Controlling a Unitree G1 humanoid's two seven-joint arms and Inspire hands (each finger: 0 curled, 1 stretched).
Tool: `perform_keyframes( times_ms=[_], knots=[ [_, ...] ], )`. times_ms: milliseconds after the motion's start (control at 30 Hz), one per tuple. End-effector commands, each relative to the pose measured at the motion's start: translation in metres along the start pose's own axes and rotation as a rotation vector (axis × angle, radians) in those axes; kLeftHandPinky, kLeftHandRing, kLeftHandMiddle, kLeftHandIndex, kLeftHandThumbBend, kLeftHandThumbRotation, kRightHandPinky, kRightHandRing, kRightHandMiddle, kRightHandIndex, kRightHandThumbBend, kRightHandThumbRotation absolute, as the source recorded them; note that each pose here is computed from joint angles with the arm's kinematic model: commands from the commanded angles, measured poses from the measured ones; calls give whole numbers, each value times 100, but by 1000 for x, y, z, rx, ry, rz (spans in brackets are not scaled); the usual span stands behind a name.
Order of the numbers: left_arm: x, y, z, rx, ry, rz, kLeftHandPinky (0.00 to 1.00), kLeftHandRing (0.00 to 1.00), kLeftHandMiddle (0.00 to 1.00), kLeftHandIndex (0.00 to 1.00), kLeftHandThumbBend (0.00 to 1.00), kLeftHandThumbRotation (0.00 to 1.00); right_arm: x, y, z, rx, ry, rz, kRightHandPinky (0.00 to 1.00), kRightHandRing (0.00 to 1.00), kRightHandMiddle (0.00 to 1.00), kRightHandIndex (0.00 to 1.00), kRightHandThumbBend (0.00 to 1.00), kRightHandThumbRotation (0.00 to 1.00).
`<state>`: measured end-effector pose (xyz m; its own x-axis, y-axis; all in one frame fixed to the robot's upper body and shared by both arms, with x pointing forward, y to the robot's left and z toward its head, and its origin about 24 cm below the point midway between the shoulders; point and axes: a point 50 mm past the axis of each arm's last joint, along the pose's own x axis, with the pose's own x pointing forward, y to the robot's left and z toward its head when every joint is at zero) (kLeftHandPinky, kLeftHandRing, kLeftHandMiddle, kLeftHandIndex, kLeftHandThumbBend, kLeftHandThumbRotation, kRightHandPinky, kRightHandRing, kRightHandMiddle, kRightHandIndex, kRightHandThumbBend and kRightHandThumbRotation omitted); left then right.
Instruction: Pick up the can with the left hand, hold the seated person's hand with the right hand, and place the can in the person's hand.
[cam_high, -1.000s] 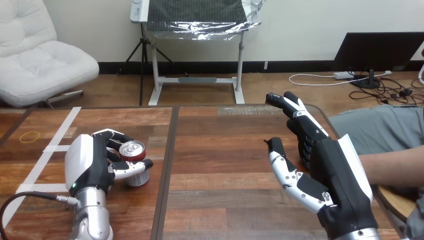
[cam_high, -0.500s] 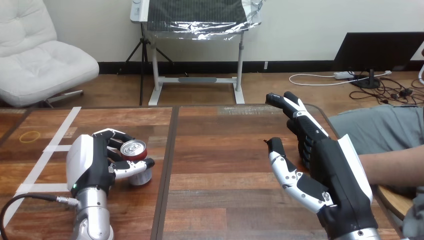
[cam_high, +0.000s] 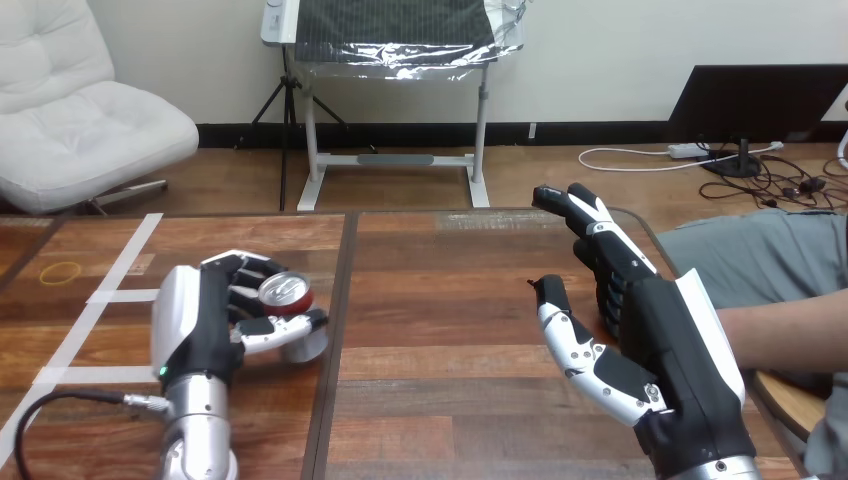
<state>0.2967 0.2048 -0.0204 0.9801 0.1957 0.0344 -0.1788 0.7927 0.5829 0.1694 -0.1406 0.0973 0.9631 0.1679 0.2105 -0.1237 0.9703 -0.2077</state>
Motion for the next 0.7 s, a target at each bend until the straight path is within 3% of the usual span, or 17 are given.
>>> perform_keyframes(
  times_ms=[0, 667],
  knots=[
    [20, 6, 43, -103, -188, 54, 41, 42, 47, 52, 68, 0, 10, -4, 14, -13, -91, -12, 100, 100, 100, 88, 12, 0],
    [20, 7, 83, -164, -377, 8, 42, 43, 47, 54, 65, 0, 11, -4, 14, 0, -92, -20, 100, 100, 100, 91, 12, 0]
  ],
)
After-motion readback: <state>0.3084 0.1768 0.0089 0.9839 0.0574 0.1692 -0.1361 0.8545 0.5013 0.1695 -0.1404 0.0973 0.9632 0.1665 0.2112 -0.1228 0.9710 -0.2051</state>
